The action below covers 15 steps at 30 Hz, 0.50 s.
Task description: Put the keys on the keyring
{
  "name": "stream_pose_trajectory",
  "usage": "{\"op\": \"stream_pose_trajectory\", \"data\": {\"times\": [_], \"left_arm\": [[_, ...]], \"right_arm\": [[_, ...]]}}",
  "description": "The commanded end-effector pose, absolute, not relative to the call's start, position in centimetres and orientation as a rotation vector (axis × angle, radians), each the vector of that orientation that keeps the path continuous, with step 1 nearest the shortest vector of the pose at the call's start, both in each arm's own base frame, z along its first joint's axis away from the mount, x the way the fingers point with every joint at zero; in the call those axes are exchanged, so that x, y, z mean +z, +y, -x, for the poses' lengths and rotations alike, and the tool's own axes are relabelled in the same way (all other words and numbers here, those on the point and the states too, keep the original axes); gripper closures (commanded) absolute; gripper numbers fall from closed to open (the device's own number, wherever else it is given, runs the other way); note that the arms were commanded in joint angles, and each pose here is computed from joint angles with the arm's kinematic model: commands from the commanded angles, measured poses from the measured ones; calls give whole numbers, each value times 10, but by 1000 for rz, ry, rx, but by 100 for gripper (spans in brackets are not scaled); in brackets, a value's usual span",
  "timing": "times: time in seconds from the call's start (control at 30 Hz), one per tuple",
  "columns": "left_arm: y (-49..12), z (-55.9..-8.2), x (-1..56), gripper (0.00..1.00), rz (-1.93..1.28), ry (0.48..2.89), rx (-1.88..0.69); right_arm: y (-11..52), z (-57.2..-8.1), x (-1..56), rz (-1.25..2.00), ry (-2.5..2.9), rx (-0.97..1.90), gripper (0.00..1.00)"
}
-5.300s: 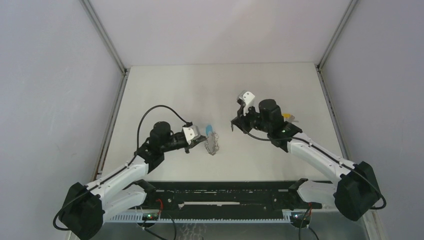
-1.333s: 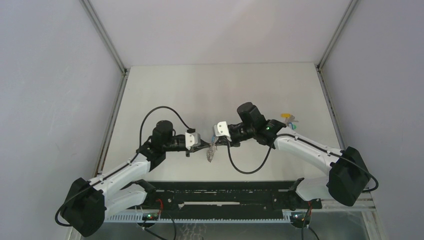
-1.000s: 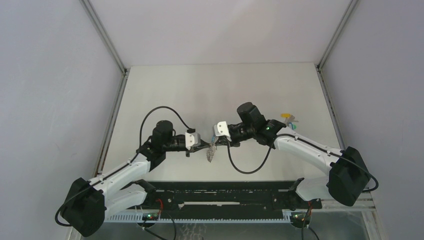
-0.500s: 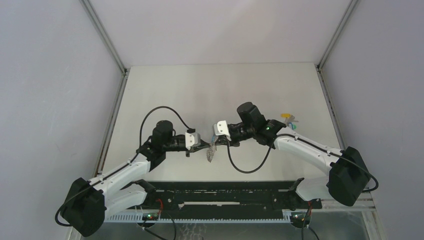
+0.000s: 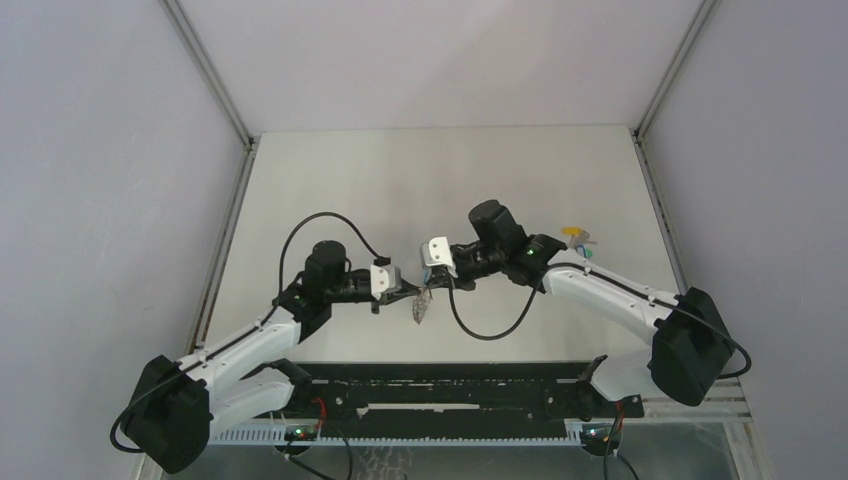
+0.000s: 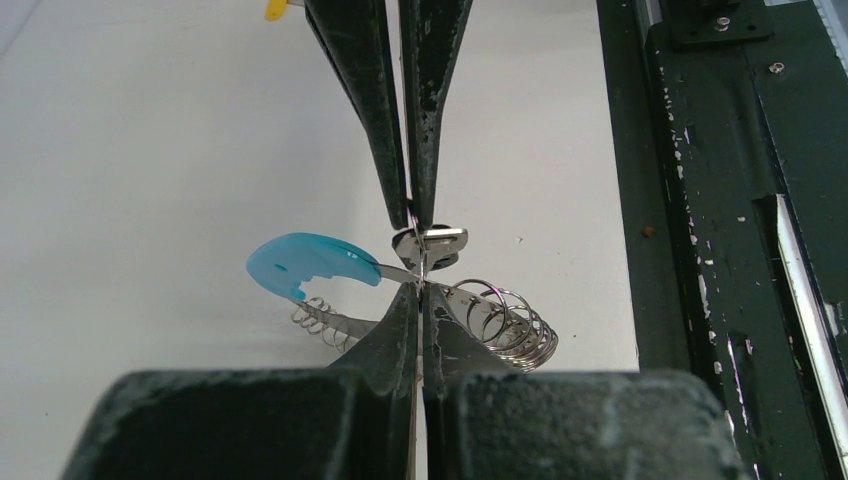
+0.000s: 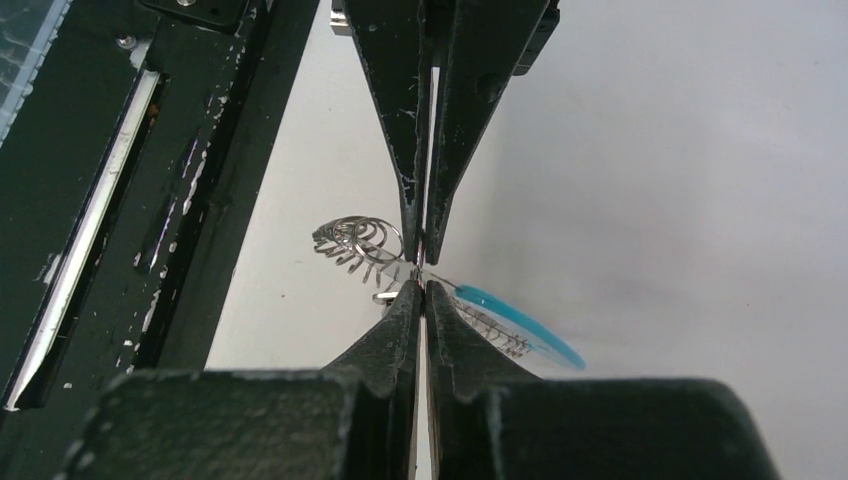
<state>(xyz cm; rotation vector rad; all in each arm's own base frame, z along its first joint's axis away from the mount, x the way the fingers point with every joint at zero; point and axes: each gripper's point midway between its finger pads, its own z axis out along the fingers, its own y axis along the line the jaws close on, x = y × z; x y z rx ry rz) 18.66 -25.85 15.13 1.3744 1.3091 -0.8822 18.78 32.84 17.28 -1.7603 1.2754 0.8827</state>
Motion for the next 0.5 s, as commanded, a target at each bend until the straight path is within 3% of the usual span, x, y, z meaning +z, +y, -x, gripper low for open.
{"op": "stream_pose_trajectory", "data": {"times": [0.0,0.47], "left_arm": [[-269,-190,191,100,-1363,1176,-889],[-269,-199,193,100,-1293,1226,-884]], "right_arm": [[341,-190,185,1751,1256,905,100],[339,-190,177,1783,1281,854,100]]}}
